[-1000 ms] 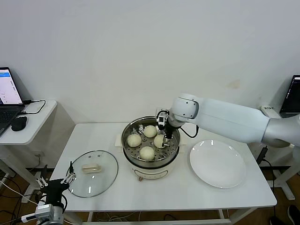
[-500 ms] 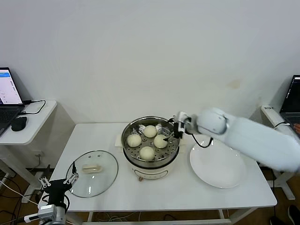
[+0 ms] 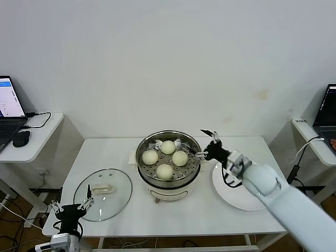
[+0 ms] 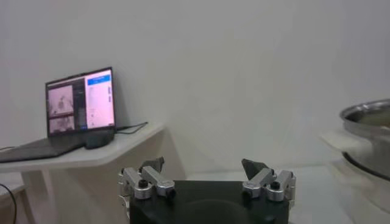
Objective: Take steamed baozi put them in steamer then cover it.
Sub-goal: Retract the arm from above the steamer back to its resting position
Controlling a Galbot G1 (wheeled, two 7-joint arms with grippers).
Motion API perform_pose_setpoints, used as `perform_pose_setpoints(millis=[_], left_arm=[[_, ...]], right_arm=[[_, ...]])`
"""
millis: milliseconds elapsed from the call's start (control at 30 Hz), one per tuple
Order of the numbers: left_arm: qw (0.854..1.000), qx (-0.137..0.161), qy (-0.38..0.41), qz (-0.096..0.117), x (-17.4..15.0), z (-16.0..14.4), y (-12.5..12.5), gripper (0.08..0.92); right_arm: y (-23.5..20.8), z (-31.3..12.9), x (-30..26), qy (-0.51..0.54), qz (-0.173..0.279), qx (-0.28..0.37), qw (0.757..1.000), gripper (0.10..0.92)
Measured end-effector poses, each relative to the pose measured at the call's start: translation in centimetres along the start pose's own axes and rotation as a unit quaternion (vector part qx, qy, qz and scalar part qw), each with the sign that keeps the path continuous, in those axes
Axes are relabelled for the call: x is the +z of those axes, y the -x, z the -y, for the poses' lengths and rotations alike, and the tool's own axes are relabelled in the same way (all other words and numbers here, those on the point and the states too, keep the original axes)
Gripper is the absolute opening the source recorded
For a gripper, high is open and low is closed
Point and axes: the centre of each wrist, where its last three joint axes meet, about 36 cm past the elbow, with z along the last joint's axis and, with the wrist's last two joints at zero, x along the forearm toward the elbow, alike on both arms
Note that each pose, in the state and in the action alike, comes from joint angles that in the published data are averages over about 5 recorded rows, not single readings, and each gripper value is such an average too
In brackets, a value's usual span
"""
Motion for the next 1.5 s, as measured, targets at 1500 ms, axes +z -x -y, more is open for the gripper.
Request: perform_pose_setpoints(millis=[1500], left_arm=[[0.748,0.102,0.643,0.129,10.9,-3.9,7.2,0.823]], right_arm=[[-24.6,-11.9,12.2,0.186,-0.113,0.338,0.916,0.823]])
